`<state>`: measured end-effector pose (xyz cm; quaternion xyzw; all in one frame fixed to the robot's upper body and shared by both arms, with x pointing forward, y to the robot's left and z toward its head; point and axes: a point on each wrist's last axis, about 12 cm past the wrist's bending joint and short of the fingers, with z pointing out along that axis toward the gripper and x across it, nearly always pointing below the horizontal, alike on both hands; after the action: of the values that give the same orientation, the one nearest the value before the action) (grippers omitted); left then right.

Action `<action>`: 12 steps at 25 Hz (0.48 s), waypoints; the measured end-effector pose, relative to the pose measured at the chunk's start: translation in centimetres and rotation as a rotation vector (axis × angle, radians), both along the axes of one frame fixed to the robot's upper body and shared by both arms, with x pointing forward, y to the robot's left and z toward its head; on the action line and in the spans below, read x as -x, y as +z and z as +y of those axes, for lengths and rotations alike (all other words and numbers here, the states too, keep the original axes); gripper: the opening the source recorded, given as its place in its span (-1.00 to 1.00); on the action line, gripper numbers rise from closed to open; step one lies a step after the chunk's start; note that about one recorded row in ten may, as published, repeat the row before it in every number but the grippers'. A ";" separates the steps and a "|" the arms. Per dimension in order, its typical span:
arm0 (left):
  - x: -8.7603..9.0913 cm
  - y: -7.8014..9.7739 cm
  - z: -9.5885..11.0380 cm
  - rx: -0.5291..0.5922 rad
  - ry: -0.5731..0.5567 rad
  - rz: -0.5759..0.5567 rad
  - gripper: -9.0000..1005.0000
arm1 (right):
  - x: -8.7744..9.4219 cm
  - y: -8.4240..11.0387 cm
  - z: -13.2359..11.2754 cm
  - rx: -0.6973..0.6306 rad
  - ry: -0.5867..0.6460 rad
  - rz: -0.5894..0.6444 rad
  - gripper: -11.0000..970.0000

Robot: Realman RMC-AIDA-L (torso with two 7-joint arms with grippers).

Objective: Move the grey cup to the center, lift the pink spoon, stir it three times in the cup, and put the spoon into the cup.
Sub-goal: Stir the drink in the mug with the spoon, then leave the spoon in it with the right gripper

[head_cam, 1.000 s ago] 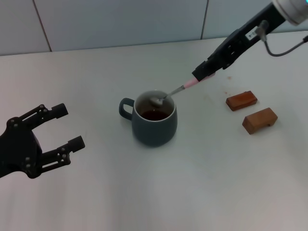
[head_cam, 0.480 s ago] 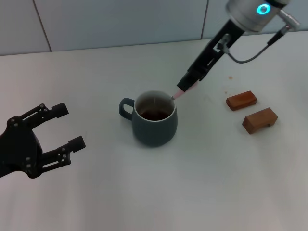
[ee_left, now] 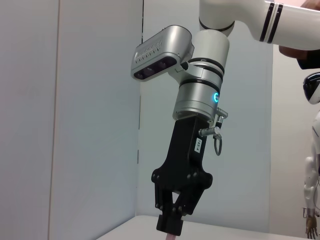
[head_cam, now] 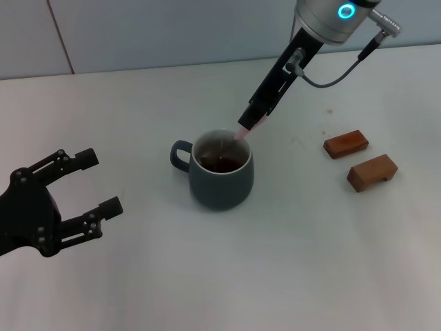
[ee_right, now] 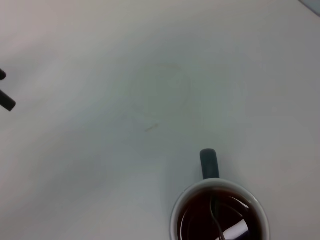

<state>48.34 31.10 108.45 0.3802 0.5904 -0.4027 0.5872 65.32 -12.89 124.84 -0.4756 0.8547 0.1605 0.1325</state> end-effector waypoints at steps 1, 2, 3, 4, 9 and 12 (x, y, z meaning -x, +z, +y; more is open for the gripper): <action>0.0 0.0 0.0 0.000 0.000 0.000 0.67 | 0.0 0.0 0.0 0.000 0.000 0.000 -0.76; 0.0 0.0 0.0 -0.001 -0.001 -0.002 0.67 | 0.0 0.0 0.1 0.001 0.004 0.001 -0.76; -0.1 0.0 0.0 -0.001 -0.003 -0.004 0.67 | 0.0 0.1 0.2 0.001 0.006 0.001 -0.76; -0.1 0.1 -0.1 -0.001 -0.003 -0.004 0.67 | 0.0 0.1 0.3 0.001 0.007 -0.001 -0.76; -0.2 0.1 -0.1 -0.001 -0.004 -0.008 0.67 | -0.3 0.2 0.1 0.029 -0.008 -0.021 -0.76; -0.2 0.1 -0.1 -0.002 -0.005 -0.008 0.67 | 0.0 0.3 0.0 0.049 0.003 0.001 -0.76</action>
<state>48.55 31.03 108.60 0.3836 0.5874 -0.4020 0.5884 65.34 -12.90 125.10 -0.4801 0.8576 0.1400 0.1203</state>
